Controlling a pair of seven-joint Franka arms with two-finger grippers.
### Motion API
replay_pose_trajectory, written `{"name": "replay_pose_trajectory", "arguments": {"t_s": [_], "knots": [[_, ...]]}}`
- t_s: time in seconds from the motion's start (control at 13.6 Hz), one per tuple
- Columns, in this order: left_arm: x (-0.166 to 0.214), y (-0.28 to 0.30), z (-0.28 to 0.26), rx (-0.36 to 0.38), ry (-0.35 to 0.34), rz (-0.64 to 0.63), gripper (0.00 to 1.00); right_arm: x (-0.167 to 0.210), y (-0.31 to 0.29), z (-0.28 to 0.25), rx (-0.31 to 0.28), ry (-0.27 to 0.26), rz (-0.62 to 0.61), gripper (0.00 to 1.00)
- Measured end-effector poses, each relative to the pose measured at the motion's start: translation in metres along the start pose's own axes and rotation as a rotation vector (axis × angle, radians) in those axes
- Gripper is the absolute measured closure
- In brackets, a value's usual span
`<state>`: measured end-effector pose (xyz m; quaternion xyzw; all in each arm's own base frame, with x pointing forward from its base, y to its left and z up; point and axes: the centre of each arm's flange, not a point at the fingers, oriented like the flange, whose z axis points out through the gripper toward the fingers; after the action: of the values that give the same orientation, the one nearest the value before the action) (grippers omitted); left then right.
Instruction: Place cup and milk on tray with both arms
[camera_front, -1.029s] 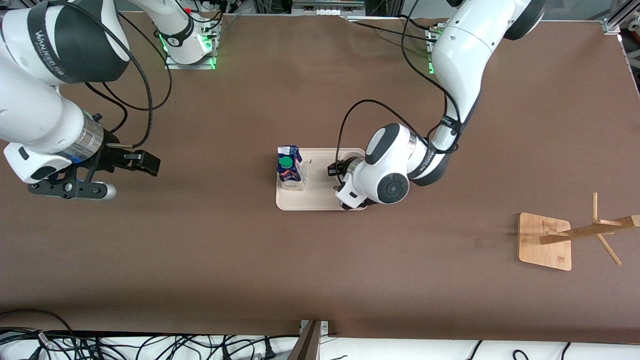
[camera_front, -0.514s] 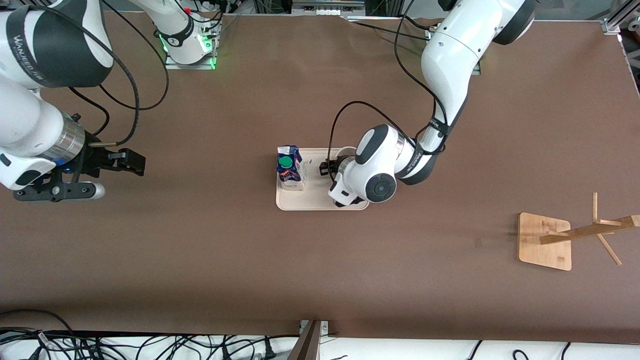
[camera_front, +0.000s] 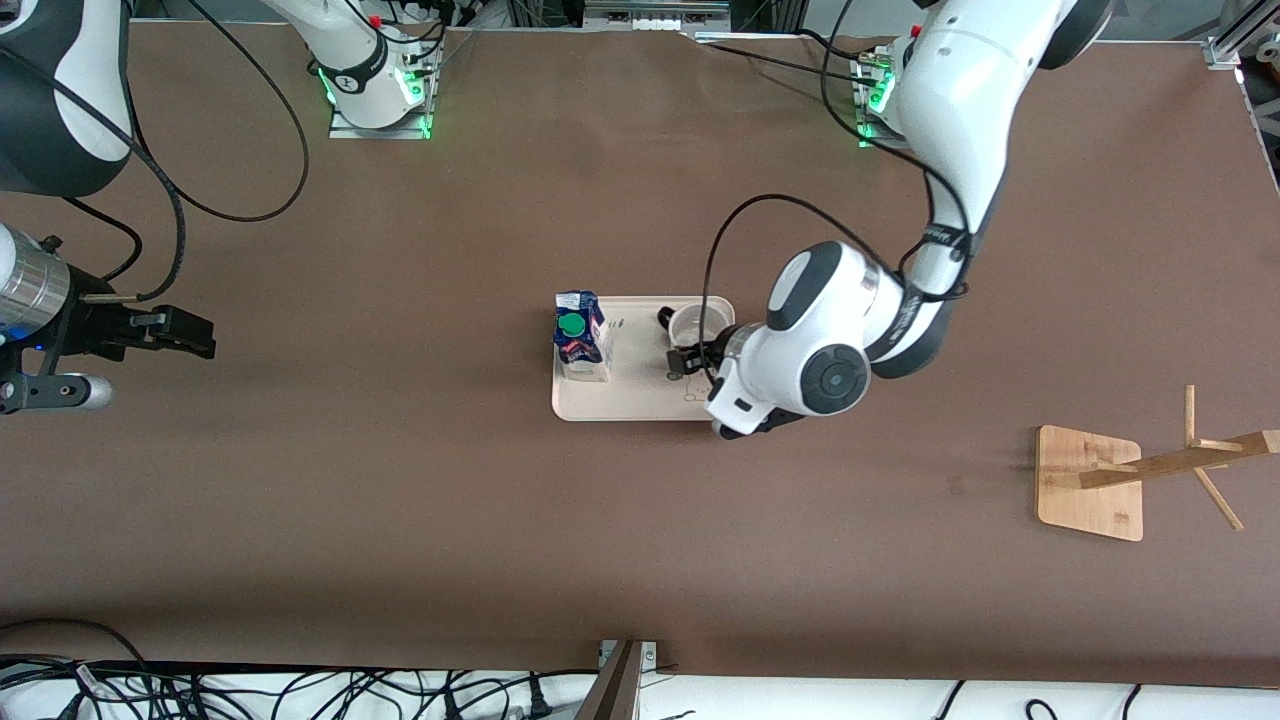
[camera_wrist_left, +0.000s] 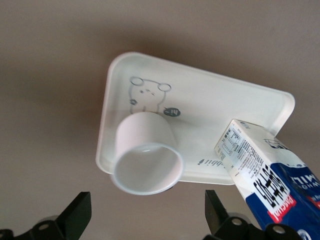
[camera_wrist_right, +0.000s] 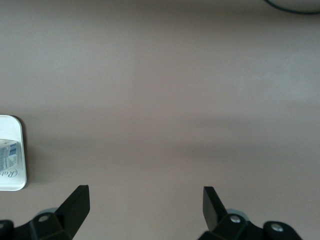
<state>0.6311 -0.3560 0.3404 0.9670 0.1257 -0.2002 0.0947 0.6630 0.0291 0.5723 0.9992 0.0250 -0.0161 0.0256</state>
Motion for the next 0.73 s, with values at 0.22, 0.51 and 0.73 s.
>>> {"name": "replay_pose_trajectory", "arguments": {"t_s": [0.22,0.51,0.73], "knots": [[-0.019,-0.04,-0.08,0.128,0.082,0.157,0.0,-0.011,0.044,-0.013,0.032,0.041,0.025,0.0],[-0.017,-0.123,-0.178,0.198,0.181,0.284,0.0,-0.029,0.052,-0.021,0.067,0.062,0.018,0.0],[-0.043,-0.178,-0.244,0.2,0.278,0.268,0.0,-0.034,0.037,-0.025,0.061,0.066,0.013,0.0]]}}
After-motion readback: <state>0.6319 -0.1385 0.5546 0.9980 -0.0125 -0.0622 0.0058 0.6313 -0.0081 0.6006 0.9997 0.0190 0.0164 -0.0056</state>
